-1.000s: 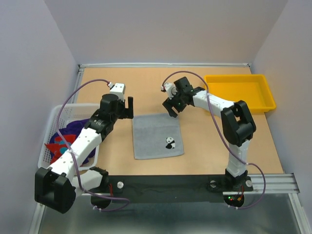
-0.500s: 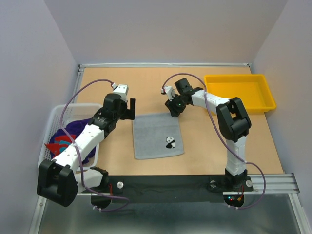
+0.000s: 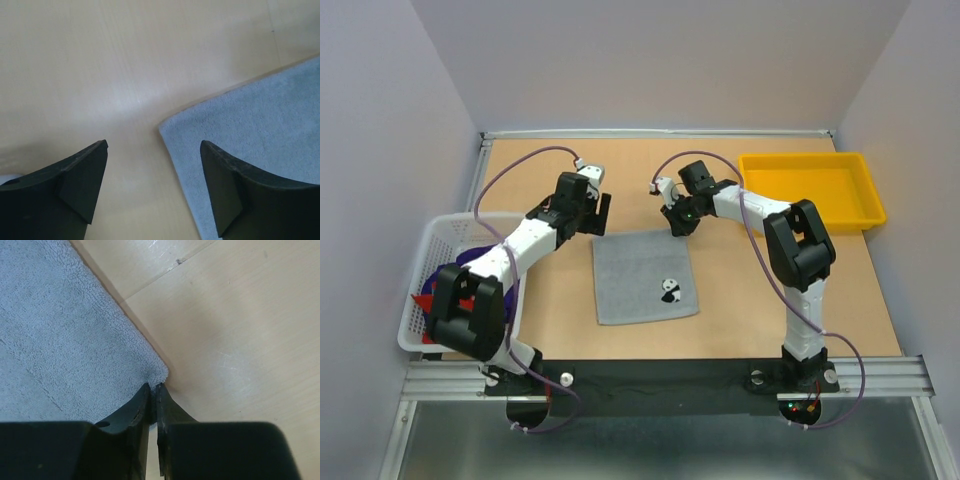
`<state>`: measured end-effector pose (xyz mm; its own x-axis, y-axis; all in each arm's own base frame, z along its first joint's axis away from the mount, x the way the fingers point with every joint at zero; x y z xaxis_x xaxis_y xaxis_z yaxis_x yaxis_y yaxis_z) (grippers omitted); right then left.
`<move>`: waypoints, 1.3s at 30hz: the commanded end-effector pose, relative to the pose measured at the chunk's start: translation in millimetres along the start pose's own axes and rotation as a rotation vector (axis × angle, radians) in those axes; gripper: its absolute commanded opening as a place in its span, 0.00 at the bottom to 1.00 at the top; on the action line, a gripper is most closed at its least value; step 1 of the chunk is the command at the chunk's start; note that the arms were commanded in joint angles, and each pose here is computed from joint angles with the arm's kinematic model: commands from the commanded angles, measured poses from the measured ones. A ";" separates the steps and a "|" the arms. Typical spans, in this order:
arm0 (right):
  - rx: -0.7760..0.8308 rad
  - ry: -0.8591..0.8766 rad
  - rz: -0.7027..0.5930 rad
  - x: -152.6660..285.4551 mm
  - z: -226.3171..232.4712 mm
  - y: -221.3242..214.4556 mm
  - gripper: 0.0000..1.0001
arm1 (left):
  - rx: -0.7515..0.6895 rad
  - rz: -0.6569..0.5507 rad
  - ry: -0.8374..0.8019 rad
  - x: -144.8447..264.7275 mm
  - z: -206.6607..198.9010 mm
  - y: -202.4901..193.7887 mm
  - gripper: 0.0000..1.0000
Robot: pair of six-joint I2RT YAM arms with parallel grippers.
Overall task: Fold and stack the towels
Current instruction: Fold the towel
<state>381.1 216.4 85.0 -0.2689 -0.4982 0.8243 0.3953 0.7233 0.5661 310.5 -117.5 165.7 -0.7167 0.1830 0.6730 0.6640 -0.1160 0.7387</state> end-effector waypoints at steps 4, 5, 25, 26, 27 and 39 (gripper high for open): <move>0.008 0.011 0.001 5.0 1.1 -4.7 0.11 | -0.190 0.078 -0.015 -28.7 1.2 13.1 0.71; 0.007 0.013 0.002 4.6 1.4 -5.2 0.10 | -0.222 0.084 -0.027 -31.3 0.9 15.0 0.70; -0.014 0.023 0.025 -1.4 3.8 -13.4 0.02 | -0.348 0.286 -0.151 -77.9 -7.2 -9.3 0.50; -0.012 0.023 0.031 -2.2 4.4 -14.4 0.02 | -0.349 0.296 -0.148 -79.5 -6.1 -11.1 0.50; -0.012 0.020 0.032 -2.5 3.4 -15.0 0.02 | -0.353 0.303 -0.145 -80.2 -5.5 -12.4 0.50; -0.010 -0.027 0.068 -2.4 -1.0 -20.6 0.01 | -0.335 0.370 -0.108 -88.1 7.4 -29.9 0.41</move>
<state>379.2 216.4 84.3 -0.2653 -0.5067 0.8203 0.3920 0.7206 0.5719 352.7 -133.2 86.8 -0.4189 0.2084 0.8838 0.7345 -0.4945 0.4648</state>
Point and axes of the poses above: each gripper's point midway between its finger pads, its own x axis back along the fingers, its own z axis along the line the jaws close on, y = z × x, the point moved 7 cm from there along x, back along the fingers, and after that the axes turned 4 degrees about x, right-handed, at the moved point
